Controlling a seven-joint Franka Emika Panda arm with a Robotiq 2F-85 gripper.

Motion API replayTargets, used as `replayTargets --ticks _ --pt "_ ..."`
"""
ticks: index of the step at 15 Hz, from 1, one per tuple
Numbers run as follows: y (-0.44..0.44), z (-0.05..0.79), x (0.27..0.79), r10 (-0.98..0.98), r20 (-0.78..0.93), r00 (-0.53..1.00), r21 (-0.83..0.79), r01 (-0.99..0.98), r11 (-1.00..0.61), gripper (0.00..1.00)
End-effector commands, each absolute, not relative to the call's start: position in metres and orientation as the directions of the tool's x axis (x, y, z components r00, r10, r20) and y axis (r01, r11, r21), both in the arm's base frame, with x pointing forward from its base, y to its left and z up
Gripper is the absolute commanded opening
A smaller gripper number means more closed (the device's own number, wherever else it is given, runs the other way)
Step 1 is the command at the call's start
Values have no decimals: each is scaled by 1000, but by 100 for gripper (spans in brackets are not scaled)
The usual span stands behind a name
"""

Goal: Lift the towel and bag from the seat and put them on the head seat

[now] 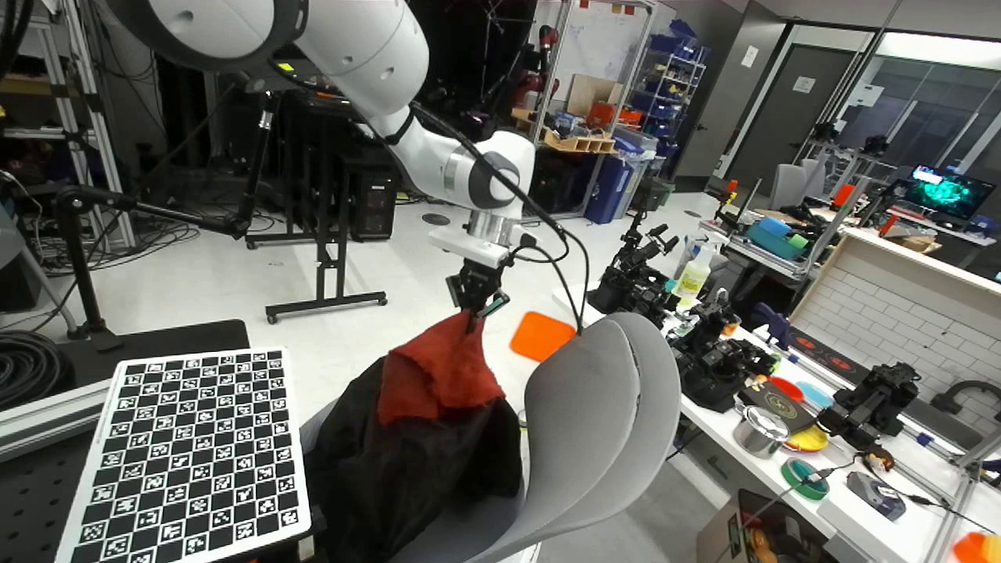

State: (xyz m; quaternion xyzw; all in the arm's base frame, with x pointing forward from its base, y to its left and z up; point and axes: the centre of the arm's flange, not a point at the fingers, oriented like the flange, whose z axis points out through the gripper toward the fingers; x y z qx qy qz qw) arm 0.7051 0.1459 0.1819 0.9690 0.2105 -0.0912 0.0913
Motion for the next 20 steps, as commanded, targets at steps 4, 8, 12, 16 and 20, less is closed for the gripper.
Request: replayTargets --ticks 4,8,12,16,20 --pt "35 323 723 295 -69 953 198 303 -932 1" --pt "-44 399 731 215 28 976 227 204 -952 1" --pt "-113 466 736 128 118 985 224 100 -969 1" --pt "-159 475 736 55 123 991 195 31 -980 1" --pt "-191 437 739 -6 66 998 163 -17 -987 1"
